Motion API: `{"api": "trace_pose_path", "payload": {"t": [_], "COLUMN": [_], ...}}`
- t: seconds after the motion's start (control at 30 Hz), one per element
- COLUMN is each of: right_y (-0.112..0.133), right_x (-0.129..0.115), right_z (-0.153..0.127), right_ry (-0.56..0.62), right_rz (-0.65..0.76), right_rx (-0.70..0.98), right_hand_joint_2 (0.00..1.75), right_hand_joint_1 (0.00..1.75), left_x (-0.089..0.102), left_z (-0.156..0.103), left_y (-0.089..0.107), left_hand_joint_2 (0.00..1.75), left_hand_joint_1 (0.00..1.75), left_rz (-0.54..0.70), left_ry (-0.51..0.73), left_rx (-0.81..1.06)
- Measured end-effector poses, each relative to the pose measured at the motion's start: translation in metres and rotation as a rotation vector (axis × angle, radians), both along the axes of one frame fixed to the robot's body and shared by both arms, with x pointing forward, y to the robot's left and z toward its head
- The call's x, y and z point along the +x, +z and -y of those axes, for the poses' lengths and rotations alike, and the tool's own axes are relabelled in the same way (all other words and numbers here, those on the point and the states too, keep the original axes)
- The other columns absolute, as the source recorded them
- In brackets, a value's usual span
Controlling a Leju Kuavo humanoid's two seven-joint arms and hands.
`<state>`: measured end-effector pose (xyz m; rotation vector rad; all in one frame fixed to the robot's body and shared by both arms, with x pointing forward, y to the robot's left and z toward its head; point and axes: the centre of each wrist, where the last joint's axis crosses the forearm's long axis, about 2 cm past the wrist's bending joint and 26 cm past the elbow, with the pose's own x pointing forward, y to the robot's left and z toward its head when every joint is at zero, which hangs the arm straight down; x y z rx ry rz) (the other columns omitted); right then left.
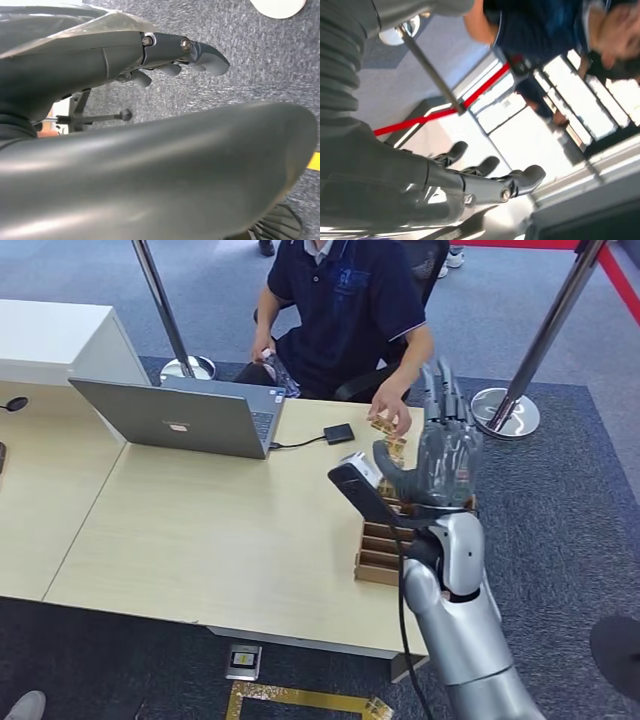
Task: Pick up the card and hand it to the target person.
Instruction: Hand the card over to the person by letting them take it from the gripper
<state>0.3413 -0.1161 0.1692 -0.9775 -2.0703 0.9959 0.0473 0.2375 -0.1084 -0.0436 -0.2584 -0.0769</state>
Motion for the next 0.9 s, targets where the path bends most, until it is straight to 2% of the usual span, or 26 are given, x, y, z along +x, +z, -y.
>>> {"api": "trace_pose_path", "payload": {"t": [0.13, 0.27, 0.5, 0.63, 0.7, 0.77, 0.83, 0.9], "right_y": [-0.003, -0.007, -0.012, -0.015, -0.020, -0.033, -0.058, -0.099], "right_x": [-0.039, -0.077, -0.139, -0.160, -0.167, -0.173, -0.174, -0.173], "right_z": [0.027, 0.055, 0.114, 0.137, 0.145, 0.157, 0.176, 0.202], "right_ry": [-0.090, -0.211, -0.517, -0.629, -0.680, -0.722, -0.756, -0.816], "right_rz": [0.127, 0.193, 0.181, 0.159, 0.095, -0.038, -0.203, -0.377], "right_rx": [0.104, 0.148, 0.157, 0.143, 0.145, 0.158, 0.165, 0.175], "right_hand_joint_2": [1.75, 1.75, 1.75, 1.75, 1.75, 1.75, 1.75, 1.75], "right_hand_joint_1": [0.00, 0.00, 0.00, 0.00, 0.00, 0.00, 0.00, 0.00], "left_x": [-0.003, -0.003, -0.003, -0.002, -0.001, -0.002, -0.002, -0.001], "left_z": [0.000, 0.000, -0.001, -0.001, -0.001, 0.000, 0.000, 0.001], "left_y": [0.000, 0.000, 0.000, 0.000, 0.000, 0.000, 0.000, 0.000], "left_hand_joint_2": [0.00, 0.00, 0.00, 0.00, 0.00, 0.00, 0.00, 0.00], "left_hand_joint_1": [0.00, 0.00, 0.00, 0.00, 0.00, 0.00, 0.00, 0.00], "left_rz": [-0.006, -0.007, -0.012, -0.016, -0.022, -0.026, -0.028, -0.028], "left_ry": [0.010, 0.019, 0.031, 0.032, 0.034, 0.034, 0.030, 0.022], "left_rx": [0.005, 0.009, 0.013, 0.013, 0.013, 0.011, 0.007, 0.005]}}
